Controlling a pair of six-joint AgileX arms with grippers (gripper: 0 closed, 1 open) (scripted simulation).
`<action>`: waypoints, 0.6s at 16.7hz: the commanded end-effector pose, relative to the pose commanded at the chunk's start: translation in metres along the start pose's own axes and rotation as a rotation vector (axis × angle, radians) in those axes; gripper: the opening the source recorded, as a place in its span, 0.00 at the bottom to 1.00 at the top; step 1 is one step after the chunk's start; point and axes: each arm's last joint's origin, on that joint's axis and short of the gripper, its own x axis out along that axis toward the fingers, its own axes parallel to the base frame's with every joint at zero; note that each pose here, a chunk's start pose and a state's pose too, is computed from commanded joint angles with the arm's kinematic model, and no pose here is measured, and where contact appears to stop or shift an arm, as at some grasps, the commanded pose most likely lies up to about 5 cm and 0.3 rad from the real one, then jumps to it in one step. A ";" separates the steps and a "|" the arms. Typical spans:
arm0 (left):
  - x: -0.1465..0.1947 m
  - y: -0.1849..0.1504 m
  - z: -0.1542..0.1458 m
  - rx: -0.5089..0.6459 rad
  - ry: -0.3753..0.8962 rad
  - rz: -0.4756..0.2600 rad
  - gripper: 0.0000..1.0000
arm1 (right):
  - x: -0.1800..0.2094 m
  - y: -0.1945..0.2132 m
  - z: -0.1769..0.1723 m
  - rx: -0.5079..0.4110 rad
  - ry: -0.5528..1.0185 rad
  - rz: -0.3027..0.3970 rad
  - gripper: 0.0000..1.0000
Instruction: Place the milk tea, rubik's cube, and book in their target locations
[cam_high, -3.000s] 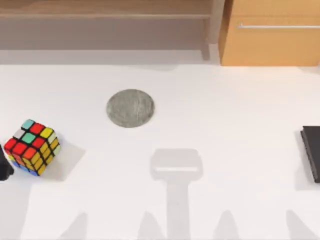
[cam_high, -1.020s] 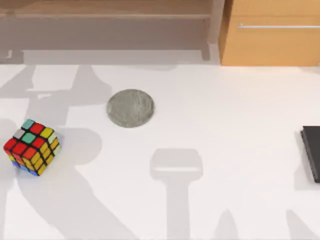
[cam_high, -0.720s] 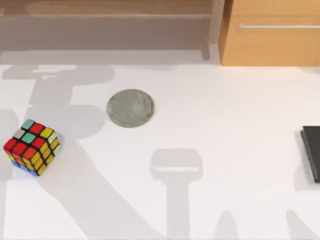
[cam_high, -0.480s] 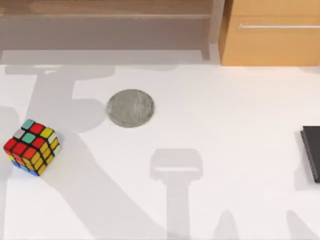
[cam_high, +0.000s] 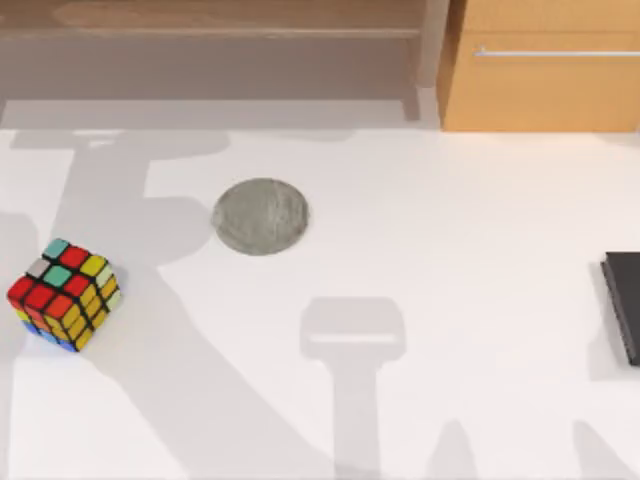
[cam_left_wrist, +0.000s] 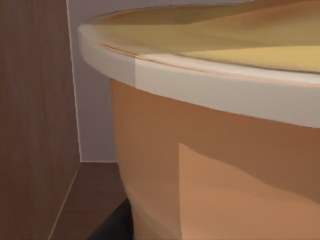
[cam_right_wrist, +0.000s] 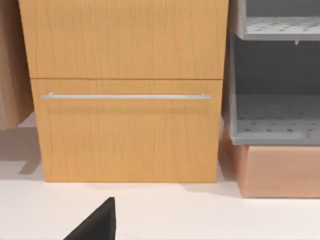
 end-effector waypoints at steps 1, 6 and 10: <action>0.000 0.000 0.000 0.000 0.000 0.000 0.47 | 0.000 0.000 0.000 0.000 0.000 0.000 1.00; 0.000 0.000 0.000 0.000 0.000 0.000 0.10 | 0.000 0.000 0.000 0.000 0.000 0.000 1.00; 0.000 0.000 0.000 0.000 0.000 0.000 0.00 | 0.000 0.000 0.000 0.000 0.000 0.000 1.00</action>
